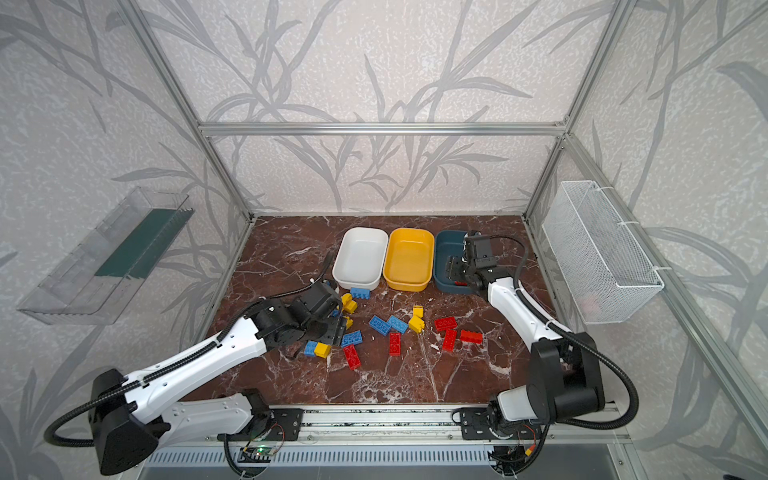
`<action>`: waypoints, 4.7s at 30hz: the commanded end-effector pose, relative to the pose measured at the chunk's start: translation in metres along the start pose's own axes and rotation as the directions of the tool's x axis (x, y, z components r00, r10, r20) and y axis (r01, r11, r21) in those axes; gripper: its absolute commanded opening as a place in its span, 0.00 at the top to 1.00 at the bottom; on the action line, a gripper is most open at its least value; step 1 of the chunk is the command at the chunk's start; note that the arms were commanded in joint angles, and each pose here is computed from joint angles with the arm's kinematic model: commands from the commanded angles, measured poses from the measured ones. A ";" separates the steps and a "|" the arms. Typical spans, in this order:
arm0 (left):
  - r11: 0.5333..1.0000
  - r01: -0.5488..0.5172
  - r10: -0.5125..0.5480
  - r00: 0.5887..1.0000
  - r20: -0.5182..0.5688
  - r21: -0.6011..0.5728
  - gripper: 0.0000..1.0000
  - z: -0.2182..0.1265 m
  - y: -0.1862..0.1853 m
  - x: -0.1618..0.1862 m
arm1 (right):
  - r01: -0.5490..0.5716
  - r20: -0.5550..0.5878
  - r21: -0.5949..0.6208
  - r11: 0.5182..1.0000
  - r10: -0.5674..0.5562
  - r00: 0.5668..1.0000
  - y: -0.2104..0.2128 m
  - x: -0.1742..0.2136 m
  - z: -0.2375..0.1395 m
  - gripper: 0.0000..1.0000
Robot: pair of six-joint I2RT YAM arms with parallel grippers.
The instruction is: Sort the legos into containers by color
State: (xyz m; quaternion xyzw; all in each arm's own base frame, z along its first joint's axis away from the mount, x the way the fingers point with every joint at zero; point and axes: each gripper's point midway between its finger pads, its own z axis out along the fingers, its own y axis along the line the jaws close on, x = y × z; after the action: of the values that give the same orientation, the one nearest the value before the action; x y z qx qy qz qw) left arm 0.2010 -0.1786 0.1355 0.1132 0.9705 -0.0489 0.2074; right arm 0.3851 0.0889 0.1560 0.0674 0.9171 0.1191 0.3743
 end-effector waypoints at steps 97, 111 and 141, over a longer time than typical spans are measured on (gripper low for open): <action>0.774 -0.125 0.011 0.983 0.184 0.621 0.70 0.134 -0.276 -0.285 | -0.148 -0.092 0.183 0.972 0.167 0.982 -0.059 0.139 -0.083 0.28; 0.766 -0.141 0.000 0.976 0.219 0.627 0.31 0.138 -0.280 -0.292 | -0.204 -0.125 0.308 0.929 0.252 0.960 -0.079 0.161 -0.073 0.22; 0.819 -0.191 -0.021 0.932 0.361 0.540 0.16 0.012 -0.215 -0.252 | -0.103 -0.296 0.342 0.934 0.211 0.932 -0.078 0.187 -0.041 0.21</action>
State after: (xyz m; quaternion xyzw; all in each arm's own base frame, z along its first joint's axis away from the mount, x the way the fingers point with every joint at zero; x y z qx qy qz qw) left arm 0.3779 -0.4460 0.2189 0.2086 0.8681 -0.3374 0.2985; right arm 0.2172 0.0435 0.0364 0.1880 0.9641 0.0053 0.1877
